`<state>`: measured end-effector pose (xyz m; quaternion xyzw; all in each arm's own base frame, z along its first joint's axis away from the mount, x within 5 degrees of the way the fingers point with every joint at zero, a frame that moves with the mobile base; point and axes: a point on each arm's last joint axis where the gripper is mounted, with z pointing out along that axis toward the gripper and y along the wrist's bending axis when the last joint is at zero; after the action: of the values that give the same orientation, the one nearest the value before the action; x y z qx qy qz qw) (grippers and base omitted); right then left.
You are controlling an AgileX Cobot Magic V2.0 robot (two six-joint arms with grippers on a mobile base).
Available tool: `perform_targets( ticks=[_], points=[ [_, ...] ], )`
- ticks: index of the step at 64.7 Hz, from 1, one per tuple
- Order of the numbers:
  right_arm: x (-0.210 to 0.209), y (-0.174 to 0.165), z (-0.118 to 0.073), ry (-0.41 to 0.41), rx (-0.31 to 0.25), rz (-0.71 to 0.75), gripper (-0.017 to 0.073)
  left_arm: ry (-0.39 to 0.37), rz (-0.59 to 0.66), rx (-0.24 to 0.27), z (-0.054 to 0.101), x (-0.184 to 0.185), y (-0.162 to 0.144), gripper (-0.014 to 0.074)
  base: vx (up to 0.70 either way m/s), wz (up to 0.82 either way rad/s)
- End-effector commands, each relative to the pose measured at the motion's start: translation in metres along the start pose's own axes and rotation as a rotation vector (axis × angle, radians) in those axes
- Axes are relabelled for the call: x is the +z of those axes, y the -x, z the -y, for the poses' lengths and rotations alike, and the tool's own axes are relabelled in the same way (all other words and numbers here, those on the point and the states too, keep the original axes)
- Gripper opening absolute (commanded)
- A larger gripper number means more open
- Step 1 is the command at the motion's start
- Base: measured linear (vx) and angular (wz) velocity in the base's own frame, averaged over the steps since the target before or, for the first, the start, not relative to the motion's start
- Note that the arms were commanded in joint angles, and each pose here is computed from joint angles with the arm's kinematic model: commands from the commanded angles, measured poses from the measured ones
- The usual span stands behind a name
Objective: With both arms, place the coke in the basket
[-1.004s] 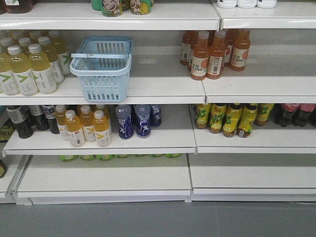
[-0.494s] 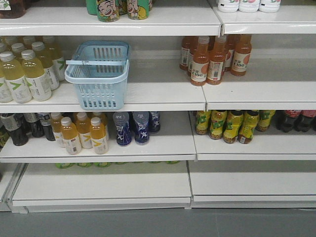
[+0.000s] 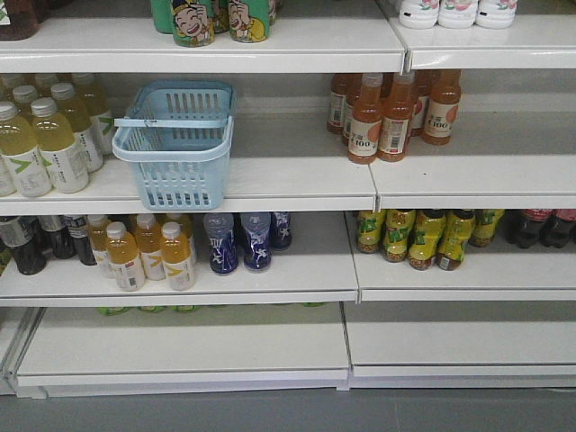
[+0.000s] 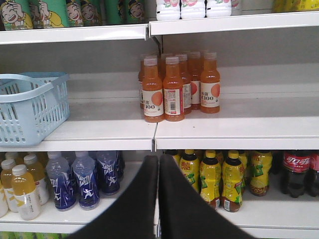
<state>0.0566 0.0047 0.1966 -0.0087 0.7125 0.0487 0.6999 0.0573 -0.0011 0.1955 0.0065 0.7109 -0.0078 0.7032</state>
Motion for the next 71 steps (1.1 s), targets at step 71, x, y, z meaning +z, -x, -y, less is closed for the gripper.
perform_targets(
  ticks=[71],
  points=[
    [-0.0011,0.0037,0.0002,-0.002,-0.006,0.078,-0.0009,-0.003,0.093,-0.002,0.0002,-0.0019,0.008,-0.0006,0.04,0.0]
  ],
)
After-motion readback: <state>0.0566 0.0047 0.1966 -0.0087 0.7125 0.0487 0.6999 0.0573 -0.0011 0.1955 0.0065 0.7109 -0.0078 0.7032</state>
